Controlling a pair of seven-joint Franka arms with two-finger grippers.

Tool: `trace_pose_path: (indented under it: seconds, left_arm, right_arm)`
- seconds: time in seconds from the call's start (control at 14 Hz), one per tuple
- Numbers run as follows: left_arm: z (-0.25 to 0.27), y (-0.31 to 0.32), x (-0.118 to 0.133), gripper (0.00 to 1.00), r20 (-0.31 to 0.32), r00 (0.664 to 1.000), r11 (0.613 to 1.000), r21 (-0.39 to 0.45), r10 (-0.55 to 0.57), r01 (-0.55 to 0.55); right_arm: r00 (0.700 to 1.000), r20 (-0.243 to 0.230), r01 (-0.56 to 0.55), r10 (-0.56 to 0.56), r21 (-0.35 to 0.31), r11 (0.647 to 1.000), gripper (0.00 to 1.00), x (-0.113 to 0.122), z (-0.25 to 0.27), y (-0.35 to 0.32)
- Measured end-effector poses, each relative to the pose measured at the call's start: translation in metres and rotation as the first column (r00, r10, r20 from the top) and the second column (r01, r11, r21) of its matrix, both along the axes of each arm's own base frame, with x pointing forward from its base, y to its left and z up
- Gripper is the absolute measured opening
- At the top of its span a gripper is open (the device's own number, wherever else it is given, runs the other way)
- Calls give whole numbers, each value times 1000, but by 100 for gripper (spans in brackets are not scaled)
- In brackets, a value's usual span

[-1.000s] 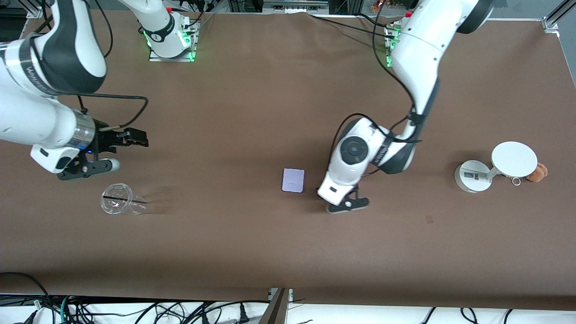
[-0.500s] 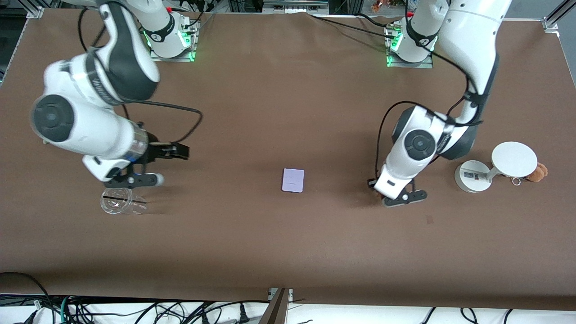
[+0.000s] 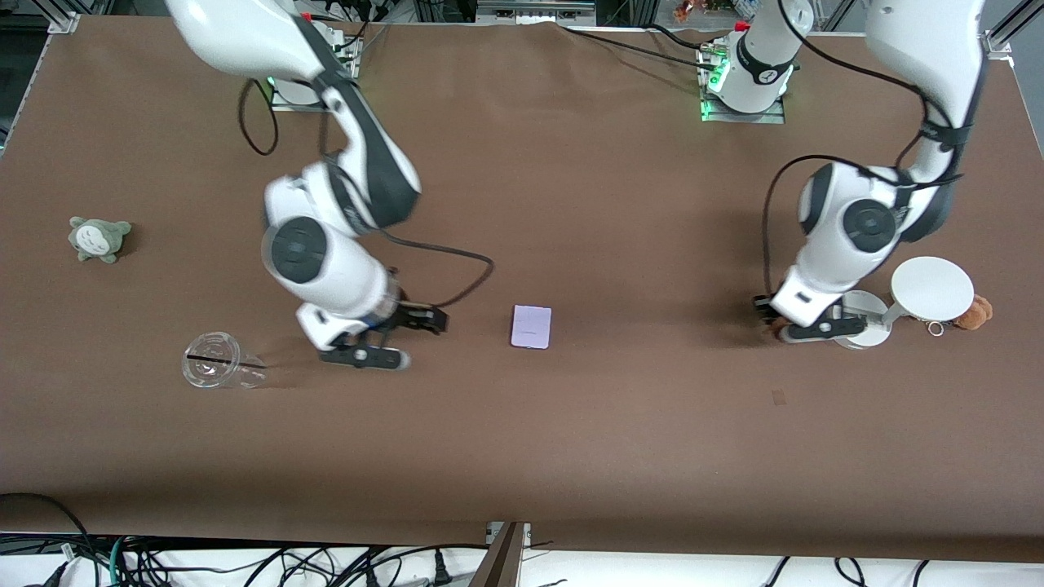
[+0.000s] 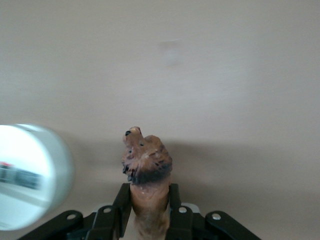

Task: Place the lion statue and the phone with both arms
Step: 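Carry the lion toward the white lamp while the right gripper reaches the phone, then grasp the white phone with the right gripper while the left lowers the lion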

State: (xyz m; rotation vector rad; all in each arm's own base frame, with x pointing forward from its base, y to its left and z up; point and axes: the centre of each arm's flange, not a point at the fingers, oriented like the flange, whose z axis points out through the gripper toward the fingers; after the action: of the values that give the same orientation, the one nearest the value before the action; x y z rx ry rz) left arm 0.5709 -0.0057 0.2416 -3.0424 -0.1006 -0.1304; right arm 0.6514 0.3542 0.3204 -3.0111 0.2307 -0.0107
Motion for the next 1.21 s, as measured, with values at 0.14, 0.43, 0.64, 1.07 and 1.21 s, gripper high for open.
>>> trace_pose_path:
  seconds: [0.14, 0.43, 0.64, 1.07, 1.21]
  left_arm:
    - [-9, 31, -11, 34, -1, 1000, 1000, 8, -9, 9]
    - [-15, 32, -17, 34, -14, 1000, 1000, 6, -12, 12]
    - [-19, 31, -18, 34, -1, 1000, 1000, 4, -15, 15]
    - [-37, 36, -19, 34, 16, 1000, 1000, 4, -13, 13]
    - [-40, 39, -19, 34, 19, 1000, 1000, 5, -7, 7]
  right_arm:
    - [999, 7, 48, -48, -2, 999, 100, -13, -34, 34]
    - [991, 79, 107, -105, -21, 994, 100, -43, -80, 94]
    - [986, 104, 129, -127, -14, 991, 100, -53, -102, 116]
    - [978, 159, 142, -136, -26, 989, 100, -66, -134, 158]
    - [977, 169, 138, -133, -18, 990, 100, -70, -140, 171]
